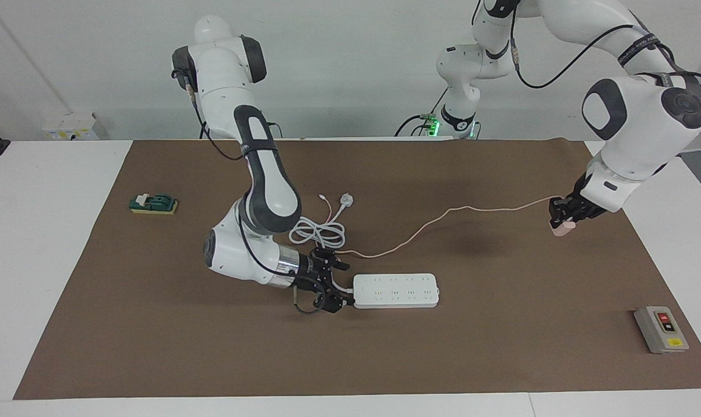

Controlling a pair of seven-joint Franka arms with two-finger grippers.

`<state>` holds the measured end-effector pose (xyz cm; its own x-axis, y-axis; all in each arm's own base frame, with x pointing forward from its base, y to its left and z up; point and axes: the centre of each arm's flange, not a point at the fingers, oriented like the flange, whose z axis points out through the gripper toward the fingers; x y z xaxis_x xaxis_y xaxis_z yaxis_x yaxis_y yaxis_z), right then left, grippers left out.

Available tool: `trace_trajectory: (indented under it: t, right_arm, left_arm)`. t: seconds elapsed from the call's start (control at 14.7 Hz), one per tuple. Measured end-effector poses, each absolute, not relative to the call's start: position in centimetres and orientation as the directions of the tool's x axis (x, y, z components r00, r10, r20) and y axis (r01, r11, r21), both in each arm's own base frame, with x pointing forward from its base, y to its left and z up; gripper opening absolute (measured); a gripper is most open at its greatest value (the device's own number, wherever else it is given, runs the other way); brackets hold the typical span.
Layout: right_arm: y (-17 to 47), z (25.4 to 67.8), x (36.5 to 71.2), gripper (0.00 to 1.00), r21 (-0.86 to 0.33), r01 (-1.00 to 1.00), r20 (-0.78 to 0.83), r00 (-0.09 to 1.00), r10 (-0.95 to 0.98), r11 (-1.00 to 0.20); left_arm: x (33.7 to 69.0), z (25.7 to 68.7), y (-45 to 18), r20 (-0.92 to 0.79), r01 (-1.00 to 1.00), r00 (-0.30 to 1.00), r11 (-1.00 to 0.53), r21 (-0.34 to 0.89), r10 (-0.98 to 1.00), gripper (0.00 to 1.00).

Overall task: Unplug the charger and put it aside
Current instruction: 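Pull the pink charger out of the strip with the left gripper, then lower the charger onto the table and open the left gripper while the right gripper withdraws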

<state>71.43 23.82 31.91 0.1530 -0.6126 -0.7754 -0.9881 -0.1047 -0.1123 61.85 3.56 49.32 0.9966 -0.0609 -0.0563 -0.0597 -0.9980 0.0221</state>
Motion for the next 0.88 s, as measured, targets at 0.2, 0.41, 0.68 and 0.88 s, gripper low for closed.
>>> trace_trajectory:
  t: [0.2,0.41,0.68,0.88]
  right_arm:
    - [21.0,36.3,70.7,1.00,-0.117,-0.983,-0.760,0.183,-0.623,-0.145]
    - [17.4,39.9,70.3,1.00,-0.117,-0.977,-0.727,0.207,-0.655,-0.180]
    - [14.9,45.1,69.0,1.00,-0.149,-0.953,-0.608,0.299,-0.735,-0.264]
    - [13.9,49.1,67.4,1.00,-0.161,-0.928,-0.527,0.368,-0.766,-0.336]
  left_arm:
    - [58.6,47.2,7.5,-0.110,-0.131,0.985,-0.990,0.048,-0.135,0.33]
    - [55.4,43.9,8.2,-0.123,-0.230,0.963,-0.970,0.081,-0.239,0.33]
    - [52.5,40.4,6.1,-0.058,-0.298,0.949,-0.942,0.156,-0.310,0.33]
    - [50.7,37.2,3.3,-0.002,-0.310,0.950,-0.943,0.125,-0.312,0.33]
